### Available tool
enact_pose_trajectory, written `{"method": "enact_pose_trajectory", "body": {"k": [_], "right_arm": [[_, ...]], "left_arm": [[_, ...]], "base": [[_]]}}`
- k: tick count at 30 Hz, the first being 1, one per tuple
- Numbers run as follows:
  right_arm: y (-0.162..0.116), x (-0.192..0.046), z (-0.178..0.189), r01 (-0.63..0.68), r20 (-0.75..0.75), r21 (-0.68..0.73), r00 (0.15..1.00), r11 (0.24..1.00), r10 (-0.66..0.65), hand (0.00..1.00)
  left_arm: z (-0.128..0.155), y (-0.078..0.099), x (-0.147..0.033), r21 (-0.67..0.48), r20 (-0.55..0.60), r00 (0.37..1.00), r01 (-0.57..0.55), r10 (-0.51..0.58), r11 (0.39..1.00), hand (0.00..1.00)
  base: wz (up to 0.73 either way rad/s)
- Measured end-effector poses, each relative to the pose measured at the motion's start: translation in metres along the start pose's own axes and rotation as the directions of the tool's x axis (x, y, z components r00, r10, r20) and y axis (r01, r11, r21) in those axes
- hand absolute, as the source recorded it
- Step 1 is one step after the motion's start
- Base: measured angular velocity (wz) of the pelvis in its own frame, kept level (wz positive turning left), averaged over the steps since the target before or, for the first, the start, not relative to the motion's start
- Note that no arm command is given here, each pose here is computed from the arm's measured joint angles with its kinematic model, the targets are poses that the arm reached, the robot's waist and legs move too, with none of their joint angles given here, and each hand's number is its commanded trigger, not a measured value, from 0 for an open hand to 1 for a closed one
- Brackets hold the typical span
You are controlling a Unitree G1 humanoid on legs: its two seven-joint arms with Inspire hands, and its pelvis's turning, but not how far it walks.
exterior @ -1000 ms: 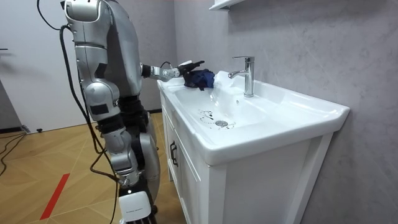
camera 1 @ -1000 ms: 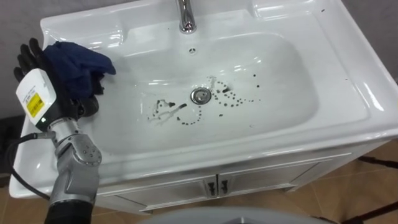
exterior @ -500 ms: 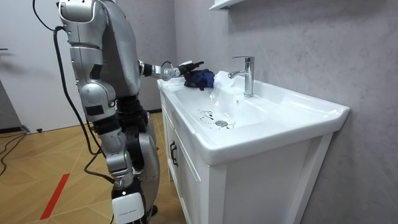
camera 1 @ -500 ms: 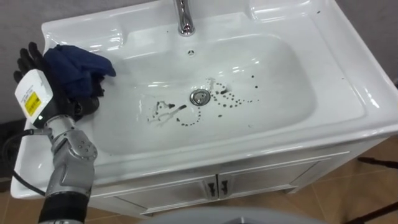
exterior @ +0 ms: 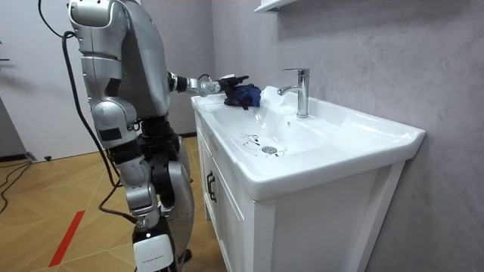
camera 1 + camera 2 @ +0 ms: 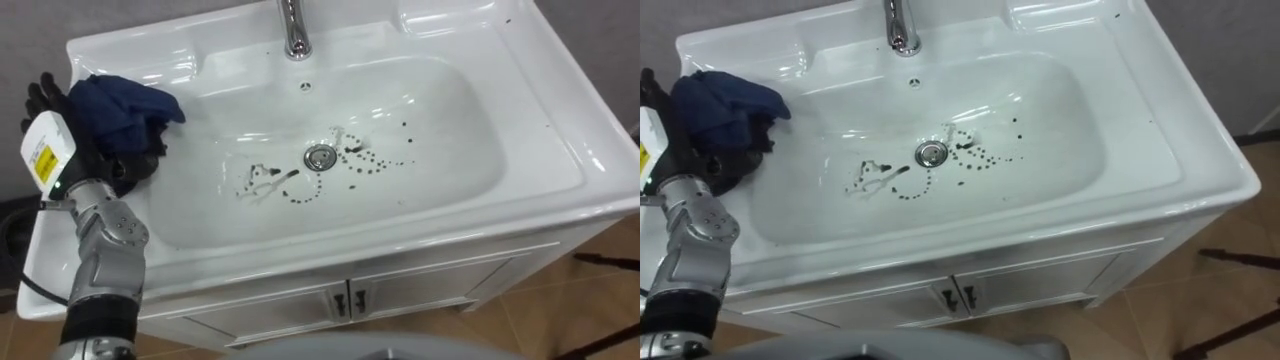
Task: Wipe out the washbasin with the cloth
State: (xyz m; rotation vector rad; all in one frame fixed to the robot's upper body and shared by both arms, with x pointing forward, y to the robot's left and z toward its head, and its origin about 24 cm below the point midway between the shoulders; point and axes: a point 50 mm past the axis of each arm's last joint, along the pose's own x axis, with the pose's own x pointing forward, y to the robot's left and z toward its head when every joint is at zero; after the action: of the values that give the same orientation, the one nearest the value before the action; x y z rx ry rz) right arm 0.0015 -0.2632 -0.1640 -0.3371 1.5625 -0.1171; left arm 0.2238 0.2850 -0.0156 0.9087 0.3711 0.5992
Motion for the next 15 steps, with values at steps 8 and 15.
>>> {"method": "enact_pose_trajectory", "body": {"k": [8,15], "right_arm": [[-0.0006,-0.0002,0.0,-0.023,-0.009,0.02,1.0,1.0,0.023,0.0],[-0.0008,-0.0001,0.0039,-0.021,0.003,0.021,1.0,1.0,0.021,0.0]], "left_arm": [[0.0012,-0.001,0.0044,0.004,-0.027,0.998,0.05,-0.05,0.999,0.0],[0.003,-0.0074,0.0047,0.018,-0.04,0.995,0.092,-0.091,0.996,0.0]], "base": [[-0.02],[-0.01]]}}
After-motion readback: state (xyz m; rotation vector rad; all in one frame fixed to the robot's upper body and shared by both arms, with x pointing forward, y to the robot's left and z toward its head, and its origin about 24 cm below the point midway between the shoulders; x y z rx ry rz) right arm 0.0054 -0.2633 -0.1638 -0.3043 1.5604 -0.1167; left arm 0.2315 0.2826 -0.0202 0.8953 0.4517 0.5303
